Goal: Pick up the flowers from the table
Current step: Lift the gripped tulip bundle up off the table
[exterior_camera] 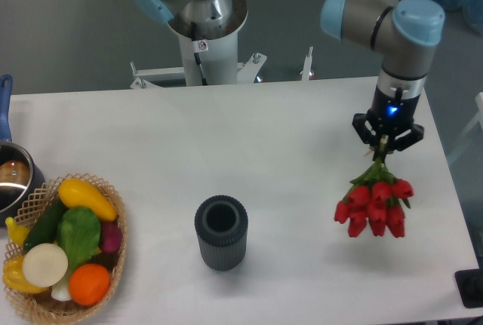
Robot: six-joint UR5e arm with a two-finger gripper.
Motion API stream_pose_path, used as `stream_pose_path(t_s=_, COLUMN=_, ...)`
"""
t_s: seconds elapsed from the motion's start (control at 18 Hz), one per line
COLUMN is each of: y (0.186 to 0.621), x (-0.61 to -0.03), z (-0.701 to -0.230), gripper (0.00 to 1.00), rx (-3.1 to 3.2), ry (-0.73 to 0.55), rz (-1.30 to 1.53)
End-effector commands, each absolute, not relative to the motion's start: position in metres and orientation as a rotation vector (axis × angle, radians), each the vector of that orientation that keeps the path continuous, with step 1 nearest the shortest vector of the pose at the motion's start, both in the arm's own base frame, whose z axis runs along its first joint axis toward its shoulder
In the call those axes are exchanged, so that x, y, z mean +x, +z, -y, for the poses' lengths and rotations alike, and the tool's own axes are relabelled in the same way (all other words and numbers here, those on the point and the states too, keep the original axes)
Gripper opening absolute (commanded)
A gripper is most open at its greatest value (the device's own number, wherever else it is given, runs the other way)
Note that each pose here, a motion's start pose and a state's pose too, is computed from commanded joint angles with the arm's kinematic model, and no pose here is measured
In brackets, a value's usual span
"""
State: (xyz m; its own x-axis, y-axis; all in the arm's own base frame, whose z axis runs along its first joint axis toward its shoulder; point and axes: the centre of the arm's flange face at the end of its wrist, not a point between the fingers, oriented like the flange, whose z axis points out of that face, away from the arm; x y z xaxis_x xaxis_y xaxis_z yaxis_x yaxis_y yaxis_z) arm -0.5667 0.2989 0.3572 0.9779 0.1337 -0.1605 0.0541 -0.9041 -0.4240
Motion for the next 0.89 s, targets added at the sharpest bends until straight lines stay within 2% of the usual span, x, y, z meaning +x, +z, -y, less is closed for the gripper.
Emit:
stream_pose_path(t_s=0.44, y=0.398, x=-0.586, z=-0.271, gripper=0.20, rx=-2.423, ry=0.225, rz=0.175)
stream_pose_path(t_s=0.89, y=0.407, x=-0.590, z=-0.252, gripper=0.20, rx=-2.345, ry=0.214, rz=0.194)
